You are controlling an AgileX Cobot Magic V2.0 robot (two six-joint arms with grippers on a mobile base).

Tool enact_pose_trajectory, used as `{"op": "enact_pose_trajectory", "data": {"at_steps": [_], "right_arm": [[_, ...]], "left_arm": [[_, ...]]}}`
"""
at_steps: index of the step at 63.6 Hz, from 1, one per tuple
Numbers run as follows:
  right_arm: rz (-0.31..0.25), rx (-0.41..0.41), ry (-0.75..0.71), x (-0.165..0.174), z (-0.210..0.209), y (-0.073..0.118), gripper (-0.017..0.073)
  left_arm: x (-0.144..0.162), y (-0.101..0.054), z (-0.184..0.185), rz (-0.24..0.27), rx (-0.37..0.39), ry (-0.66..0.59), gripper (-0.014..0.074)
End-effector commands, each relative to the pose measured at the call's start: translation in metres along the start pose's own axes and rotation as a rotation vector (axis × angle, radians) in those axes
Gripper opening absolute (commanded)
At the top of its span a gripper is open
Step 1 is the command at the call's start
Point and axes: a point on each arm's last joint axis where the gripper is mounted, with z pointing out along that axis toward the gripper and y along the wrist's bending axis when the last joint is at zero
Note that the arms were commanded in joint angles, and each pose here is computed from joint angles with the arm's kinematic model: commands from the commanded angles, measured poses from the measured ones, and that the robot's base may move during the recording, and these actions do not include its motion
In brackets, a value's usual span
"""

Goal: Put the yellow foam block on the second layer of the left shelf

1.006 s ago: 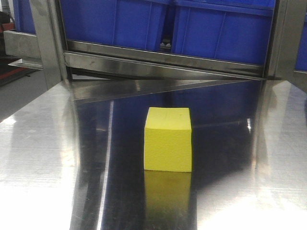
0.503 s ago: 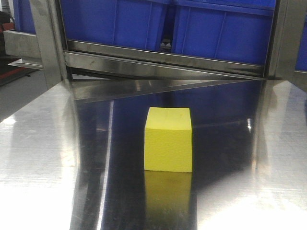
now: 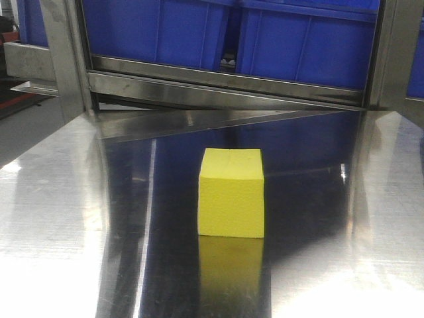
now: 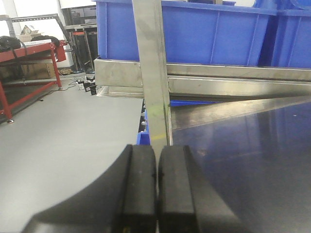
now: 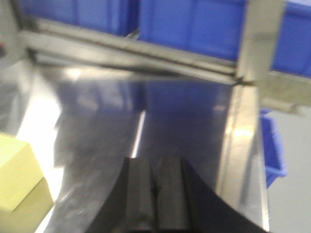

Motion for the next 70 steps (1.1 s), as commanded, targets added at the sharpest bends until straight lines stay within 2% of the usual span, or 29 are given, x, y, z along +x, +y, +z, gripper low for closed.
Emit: {"op": "enact_pose_trajectory", "data": {"at_steps": [1,4,9,13,18,23,28,35,38,46,57,63,70], "right_arm": [[-0.036,-0.067,-0.048,-0.026,0.010,0.009,0.0049],[-0.056,-0.099,-0.019,-0.029,0.017,0.014,0.0062],[-0.074,-0.147,0.033,-0.034,0.029,0.022,0.0137],[-0.087,-0.184,0.082,-0.036,0.037,0.029,0.0227],[-0.099,-0.217,0.142,-0.036,0.049,0.038,0.0387],[-0.081,-0.235,0.190,-0.035,0.059,0.044,0.0536],[-0.026,-0.241,0.247,-0.036,0.066,0.051,0.0635],[0.069,-0.212,0.385,-0.040,0.079,0.060,0.0626],[0.089,-0.189,0.441,-0.044,0.084,0.063,0.0626],[0.201,-0.074,0.610,-0.054,0.099,0.075,0.0624],[0.298,0.011,0.729,-0.067,0.120,0.102,0.0624],[0.317,0.062,0.793,-0.071,0.134,0.116,0.0624],[0.293,0.091,0.846,-0.079,0.149,0.133,0.0624]], "left_arm": [[0.000,0.000,-0.001,-0.015,0.004,-0.077,0.0124],[0.000,0.000,-0.001,-0.015,0.004,-0.077,0.0124],[0.000,0.000,-0.001,-0.015,0.004,-0.077,0.0124],[0.000,0.000,-0.001,-0.015,0.004,-0.077,0.0124],[0.000,0.000,-0.001,-0.015,0.004,-0.077,0.0124],[0.000,0.000,-0.001,-0.015,0.004,-0.077,0.0124],[0.000,0.000,-0.001,-0.015,0.004,-0.077,0.0124],[0.000,0.000,-0.001,-0.015,0.004,-0.077,0.0124],[0.000,0.000,-0.001,-0.015,0.004,-0.077,0.0124],[0.000,0.000,-0.001,-0.015,0.004,-0.077,0.0124],[0.000,0.000,-0.001,-0.015,0.004,-0.077,0.0124],[0.000,0.000,-0.001,-0.015,0.004,-0.077,0.0124],[0.000,0.000,-0.001,-0.015,0.004,-0.077,0.0124]]}}
